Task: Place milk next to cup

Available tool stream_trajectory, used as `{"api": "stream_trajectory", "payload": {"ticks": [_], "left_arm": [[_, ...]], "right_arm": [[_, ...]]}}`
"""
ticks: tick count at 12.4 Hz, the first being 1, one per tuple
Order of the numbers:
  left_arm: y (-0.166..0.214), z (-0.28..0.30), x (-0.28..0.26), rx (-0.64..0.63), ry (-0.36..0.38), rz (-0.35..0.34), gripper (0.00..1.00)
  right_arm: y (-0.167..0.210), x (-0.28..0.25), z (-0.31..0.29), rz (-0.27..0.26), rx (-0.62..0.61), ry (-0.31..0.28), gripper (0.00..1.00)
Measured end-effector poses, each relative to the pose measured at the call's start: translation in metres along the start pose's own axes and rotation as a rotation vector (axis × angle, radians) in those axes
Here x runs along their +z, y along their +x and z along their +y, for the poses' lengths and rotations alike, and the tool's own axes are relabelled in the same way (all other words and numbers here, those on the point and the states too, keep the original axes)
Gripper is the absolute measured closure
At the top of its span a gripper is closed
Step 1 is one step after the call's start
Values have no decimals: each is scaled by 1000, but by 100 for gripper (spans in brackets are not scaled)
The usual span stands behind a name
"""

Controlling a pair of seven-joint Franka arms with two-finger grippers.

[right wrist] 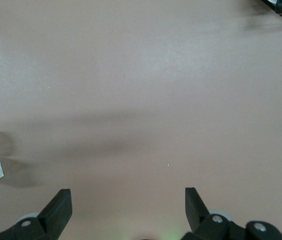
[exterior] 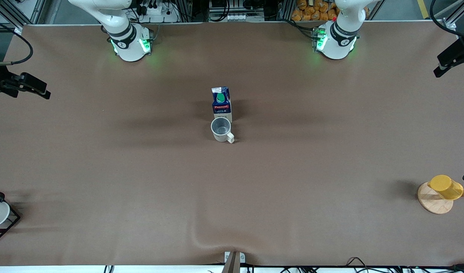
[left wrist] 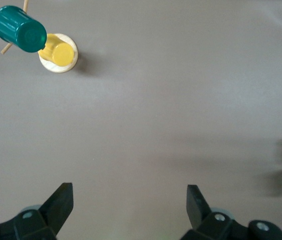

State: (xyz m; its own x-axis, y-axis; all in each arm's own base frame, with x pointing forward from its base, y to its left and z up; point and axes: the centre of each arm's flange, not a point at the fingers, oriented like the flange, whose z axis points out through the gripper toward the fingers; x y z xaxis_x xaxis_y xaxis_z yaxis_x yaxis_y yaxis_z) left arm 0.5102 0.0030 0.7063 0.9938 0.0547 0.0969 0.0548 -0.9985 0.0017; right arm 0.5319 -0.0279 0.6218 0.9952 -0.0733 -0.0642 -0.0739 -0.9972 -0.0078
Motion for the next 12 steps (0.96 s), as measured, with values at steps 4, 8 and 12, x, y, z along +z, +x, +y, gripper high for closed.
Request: {"api": "stream_trajectory", "payload": {"ticks": [4,8,12], "left_arm": [[7,12,14,13,-18,-6,0],[30,10,51,16,-36,-46,0],[42,28,71,-30,-23,-59,0]], "right_arm": [[0,0,0,1,4,1,0],[6,9,-1,-17,3,2,0],[7,11,-1,-20,5,2,0]]}}
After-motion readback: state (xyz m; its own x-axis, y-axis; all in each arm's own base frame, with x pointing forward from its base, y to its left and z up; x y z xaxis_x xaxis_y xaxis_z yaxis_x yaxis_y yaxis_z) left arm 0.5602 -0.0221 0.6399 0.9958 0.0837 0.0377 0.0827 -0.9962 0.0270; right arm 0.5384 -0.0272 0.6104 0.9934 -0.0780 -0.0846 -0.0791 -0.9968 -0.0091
